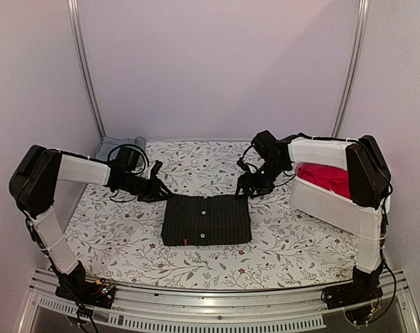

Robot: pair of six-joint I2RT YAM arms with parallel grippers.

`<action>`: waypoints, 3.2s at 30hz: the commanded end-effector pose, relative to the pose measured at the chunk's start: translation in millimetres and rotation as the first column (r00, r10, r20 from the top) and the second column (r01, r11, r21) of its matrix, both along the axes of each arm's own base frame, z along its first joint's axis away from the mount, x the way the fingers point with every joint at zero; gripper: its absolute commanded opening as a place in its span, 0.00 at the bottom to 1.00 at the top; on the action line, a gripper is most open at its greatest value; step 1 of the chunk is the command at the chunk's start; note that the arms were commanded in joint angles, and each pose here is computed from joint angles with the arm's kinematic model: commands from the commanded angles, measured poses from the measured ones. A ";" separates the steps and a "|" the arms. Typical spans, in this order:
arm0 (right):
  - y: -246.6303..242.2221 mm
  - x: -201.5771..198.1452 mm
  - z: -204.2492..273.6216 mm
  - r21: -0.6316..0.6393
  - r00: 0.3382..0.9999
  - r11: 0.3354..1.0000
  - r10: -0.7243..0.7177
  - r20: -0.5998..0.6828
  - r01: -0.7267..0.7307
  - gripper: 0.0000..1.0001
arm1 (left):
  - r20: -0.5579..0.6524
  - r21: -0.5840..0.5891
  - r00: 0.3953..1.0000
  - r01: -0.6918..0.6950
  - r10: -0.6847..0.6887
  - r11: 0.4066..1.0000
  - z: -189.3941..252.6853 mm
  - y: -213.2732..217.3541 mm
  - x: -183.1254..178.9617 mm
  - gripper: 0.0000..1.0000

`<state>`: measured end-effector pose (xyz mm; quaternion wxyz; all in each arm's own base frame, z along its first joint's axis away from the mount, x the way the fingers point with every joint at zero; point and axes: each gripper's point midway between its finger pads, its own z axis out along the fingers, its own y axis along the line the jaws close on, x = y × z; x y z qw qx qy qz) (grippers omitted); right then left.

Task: Fold and stack the mixed laundry pile
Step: Adjust the square-folded shirt at the center of the board.

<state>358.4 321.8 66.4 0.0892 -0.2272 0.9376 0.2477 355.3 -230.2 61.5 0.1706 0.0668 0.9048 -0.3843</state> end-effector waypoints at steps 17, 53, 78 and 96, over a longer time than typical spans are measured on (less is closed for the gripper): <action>19.0 30.6 -9.8 0.070 1.000 0.997 0.015 0.001 -0.015 0.00 | -0.006 0.041 0.999 -0.037 0.037 0.998 -14.3 9.9 18.8 0.00; 13.5 6.2 -2.9 0.209 0.987 0.978 0.025 -0.156 0.009 0.52 | -0.031 0.148 0.996 -0.078 0.083 0.986 -52.8 26.1 40.8 0.00; 13.3 27.4 0.9 0.176 0.999 0.984 0.006 -0.049 0.003 0.00 | -0.003 0.159 0.996 -0.085 0.087 0.984 -43.6 27.6 47.1 0.00; 10.0 77.4 -35.4 -0.042 0.986 0.994 -0.090 0.137 0.097 0.01 | 0.050 0.277 0.984 -0.176 0.169 0.945 -57.4 49.2 74.1 0.00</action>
